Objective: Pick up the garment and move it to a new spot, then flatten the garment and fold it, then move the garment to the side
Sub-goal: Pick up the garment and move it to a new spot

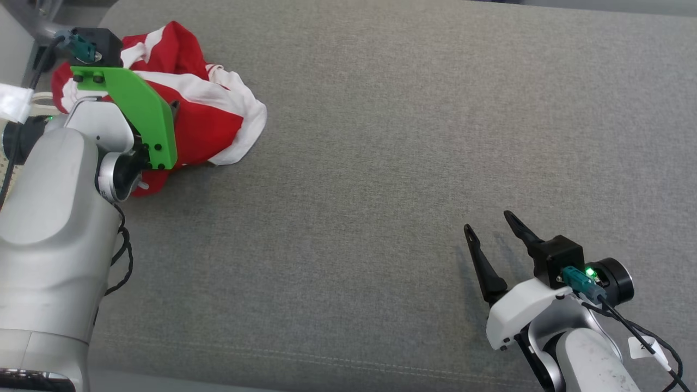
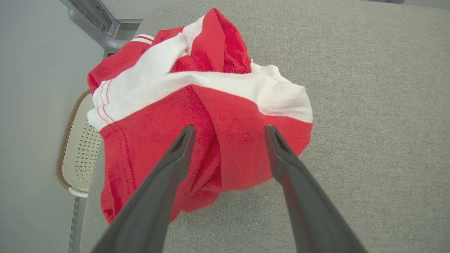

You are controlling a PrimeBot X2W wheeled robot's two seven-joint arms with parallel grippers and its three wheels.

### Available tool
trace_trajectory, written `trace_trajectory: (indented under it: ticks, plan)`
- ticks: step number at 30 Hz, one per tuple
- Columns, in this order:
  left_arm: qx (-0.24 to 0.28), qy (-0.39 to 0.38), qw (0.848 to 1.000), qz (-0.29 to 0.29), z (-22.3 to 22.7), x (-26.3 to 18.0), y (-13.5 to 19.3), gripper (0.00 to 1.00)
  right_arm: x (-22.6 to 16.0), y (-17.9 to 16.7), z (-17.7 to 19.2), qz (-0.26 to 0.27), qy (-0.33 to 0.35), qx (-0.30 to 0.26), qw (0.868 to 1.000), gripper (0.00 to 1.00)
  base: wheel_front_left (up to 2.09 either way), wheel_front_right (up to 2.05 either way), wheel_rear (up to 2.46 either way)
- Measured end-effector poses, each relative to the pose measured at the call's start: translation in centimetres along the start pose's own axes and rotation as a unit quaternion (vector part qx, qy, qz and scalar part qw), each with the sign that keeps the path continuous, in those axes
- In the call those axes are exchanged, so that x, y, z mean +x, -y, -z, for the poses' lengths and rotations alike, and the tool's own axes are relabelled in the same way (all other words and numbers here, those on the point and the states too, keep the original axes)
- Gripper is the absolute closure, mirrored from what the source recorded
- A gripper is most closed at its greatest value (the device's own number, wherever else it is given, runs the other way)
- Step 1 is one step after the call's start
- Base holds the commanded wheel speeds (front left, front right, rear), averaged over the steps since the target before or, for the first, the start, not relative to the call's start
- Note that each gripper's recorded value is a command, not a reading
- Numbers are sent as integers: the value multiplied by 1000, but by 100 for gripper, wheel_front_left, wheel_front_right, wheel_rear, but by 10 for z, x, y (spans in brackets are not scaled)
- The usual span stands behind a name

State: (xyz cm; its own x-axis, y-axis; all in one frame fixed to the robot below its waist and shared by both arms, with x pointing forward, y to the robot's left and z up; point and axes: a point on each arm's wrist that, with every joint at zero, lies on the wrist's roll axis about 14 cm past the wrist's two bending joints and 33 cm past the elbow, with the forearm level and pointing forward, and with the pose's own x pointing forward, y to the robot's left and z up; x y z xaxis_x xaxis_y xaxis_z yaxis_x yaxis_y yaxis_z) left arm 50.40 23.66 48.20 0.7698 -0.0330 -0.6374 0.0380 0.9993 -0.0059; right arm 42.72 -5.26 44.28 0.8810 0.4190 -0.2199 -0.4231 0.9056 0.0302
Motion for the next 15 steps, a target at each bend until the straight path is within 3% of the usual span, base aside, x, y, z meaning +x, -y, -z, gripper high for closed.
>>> trace_trajectory:
  ticks: [5,6,7,8,15]
  plan:
    - [4,-28,1000,0,5,27,11,0,-5,14,15,20,-20,8,1000,0,0,0,0]
    - [1,-34,999,-3,8,31,12,11,-6,17,18,24,-23,9,999,0,0,0,0]
    - [2,-38,999,-6,10,36,13,59,-7,20,21,28,-26,10,999,0,0,0,0]
    - [4,-40,999,-8,12,39,14,100,-8,22,23,31,-29,11,999,0,0,0,0]
    - [8,-31,999,-7,10,42,20,100,-14,24,26,38,-33,15,999,0,0,0,0]
